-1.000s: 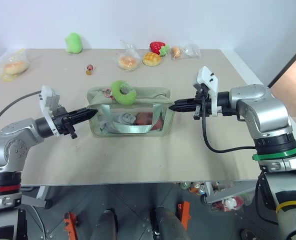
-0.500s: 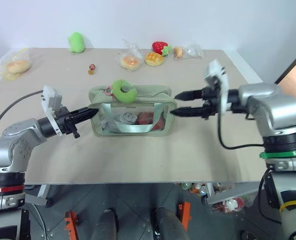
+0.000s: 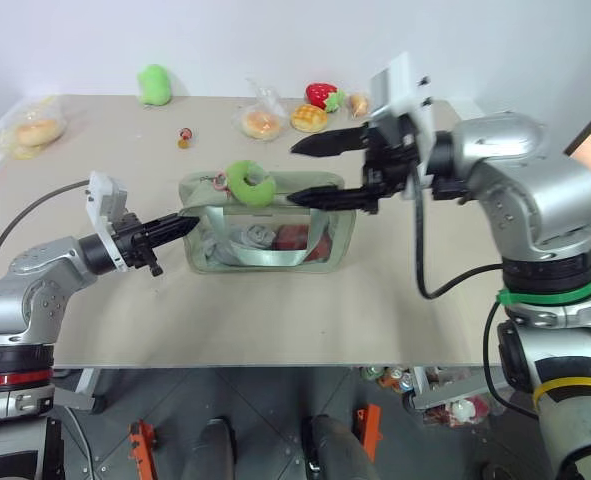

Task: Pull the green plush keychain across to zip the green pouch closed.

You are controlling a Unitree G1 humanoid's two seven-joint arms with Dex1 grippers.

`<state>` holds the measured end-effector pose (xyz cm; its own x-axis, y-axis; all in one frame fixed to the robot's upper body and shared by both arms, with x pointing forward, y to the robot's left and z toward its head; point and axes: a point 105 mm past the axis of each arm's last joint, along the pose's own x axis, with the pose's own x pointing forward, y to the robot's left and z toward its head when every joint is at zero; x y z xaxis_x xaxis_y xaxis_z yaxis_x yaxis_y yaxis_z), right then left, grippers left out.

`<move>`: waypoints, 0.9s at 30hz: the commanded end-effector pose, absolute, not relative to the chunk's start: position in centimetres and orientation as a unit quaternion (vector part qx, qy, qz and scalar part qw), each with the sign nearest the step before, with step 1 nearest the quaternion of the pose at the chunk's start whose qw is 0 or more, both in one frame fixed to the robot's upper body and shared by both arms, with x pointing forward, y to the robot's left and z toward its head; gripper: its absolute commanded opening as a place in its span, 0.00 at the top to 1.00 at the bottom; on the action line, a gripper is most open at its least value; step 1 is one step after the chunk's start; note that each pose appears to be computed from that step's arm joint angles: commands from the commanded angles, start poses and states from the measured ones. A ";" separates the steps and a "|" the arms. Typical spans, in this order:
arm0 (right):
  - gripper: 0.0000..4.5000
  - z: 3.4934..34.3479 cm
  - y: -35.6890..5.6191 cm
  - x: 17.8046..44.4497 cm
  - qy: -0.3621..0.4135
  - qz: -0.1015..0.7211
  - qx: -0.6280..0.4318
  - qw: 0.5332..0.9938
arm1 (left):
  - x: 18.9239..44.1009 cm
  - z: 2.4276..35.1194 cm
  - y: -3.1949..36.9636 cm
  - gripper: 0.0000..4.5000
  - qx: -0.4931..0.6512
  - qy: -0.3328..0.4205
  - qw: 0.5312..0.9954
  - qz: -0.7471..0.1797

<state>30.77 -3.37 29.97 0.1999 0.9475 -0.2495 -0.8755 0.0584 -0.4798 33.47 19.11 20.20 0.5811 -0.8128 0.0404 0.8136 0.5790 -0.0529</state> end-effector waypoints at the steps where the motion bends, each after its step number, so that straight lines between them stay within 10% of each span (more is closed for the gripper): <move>1: 0.26 31.0 -1.6 31.2 -0.093 0.605 -0.340 0.714 | 33.7 20.3 18.8 1.00 -0.029 -0.008 0.887 -0.460; 27: 0.26 29.0 -0.4 35.1 -0.077 0.577 -0.377 0.721 | 33.7 19.4 19.7 1.00 -0.058 -0.007 0.899 -0.435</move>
<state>35.28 -0.34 26.76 0.3130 0.8713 -0.3780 -0.7956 0.0232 -0.6054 33.60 19.30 19.98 0.6044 -0.7932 0.0737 0.7966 0.6003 -0.0716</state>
